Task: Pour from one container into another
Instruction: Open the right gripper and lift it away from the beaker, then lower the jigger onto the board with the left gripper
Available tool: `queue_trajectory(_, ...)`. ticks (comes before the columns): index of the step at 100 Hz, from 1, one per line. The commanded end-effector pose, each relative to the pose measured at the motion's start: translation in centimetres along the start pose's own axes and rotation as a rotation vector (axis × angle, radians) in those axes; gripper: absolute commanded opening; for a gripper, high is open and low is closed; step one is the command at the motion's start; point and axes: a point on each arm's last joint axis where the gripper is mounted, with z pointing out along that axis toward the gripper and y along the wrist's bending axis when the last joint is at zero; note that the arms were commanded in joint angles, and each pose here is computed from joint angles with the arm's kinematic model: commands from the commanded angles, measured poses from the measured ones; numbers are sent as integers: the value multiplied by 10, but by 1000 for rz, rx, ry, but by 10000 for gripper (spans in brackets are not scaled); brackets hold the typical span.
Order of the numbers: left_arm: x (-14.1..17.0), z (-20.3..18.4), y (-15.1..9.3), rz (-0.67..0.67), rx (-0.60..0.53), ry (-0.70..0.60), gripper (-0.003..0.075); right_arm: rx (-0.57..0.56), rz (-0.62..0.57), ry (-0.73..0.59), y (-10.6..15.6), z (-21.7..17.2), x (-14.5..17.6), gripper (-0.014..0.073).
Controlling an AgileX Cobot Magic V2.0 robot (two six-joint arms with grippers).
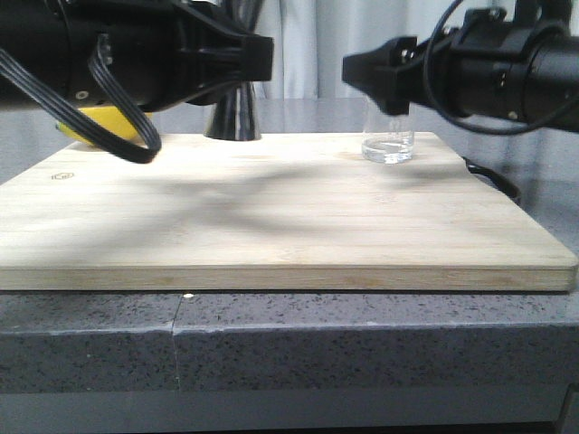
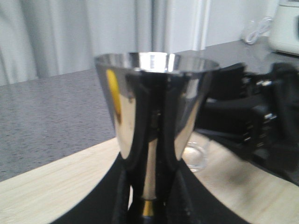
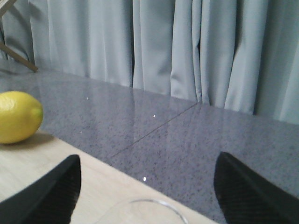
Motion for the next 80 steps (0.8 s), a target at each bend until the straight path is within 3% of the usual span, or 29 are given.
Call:
queue_trajectory(1,-30,-4,5,-2,-13,-173,-19,23,-40,-198,-4,0,-40,531)
queue_trajectory(30,-23,-10,26,-19,-96,-166,-19,21,-90,-393,-3,-9,-93,531)
queue_trajectory(44,-15,-21,36,-62,-128,-221,-19,23,-109,-464,-1,-19,-114,531)
queue_trajectory(80,12,-29,40,-75,-143,-193,-19,25,-131,-539,2,-31,-137,531)
